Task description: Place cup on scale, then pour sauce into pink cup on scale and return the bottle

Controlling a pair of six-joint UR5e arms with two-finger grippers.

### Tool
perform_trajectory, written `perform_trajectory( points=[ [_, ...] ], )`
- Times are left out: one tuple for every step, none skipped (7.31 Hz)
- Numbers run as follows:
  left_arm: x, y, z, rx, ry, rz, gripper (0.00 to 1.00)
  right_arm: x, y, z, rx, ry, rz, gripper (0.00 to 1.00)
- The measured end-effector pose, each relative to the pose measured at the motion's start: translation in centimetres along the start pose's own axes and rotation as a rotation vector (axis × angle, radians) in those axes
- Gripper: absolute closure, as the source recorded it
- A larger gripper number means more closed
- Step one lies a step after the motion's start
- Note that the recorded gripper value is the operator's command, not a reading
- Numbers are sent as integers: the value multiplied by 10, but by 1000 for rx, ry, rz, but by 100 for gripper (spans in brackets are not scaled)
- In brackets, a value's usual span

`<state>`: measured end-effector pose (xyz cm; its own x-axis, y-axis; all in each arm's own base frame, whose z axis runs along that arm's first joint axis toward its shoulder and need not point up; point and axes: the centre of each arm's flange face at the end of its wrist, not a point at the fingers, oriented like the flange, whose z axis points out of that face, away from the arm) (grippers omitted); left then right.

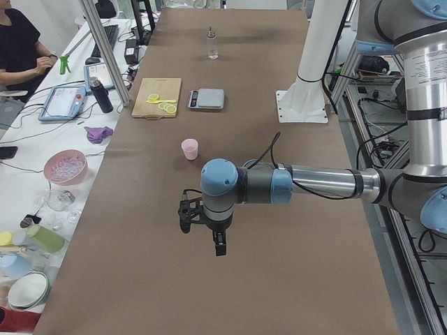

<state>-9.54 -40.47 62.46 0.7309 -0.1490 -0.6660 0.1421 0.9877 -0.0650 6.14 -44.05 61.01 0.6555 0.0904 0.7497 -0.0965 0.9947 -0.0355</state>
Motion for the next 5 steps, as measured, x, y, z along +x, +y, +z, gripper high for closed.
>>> perform_trajectory(
  points=[
    [1,-1,-1,1,1,4,2,0,0,0,0,0,1,0],
    [2,-2,0,2,0,6,2,0,0,0,0,0,3,0],
    [2,-3,0,1,0,7,2,0,0,0,1,0,3,0],
    [2,-3,0,0,0,8,2,0,0,0,1,0,3,0],
    [2,-3,0,-1,0,7,2,-1,-1,-1,3,0,3,0]
  ],
)
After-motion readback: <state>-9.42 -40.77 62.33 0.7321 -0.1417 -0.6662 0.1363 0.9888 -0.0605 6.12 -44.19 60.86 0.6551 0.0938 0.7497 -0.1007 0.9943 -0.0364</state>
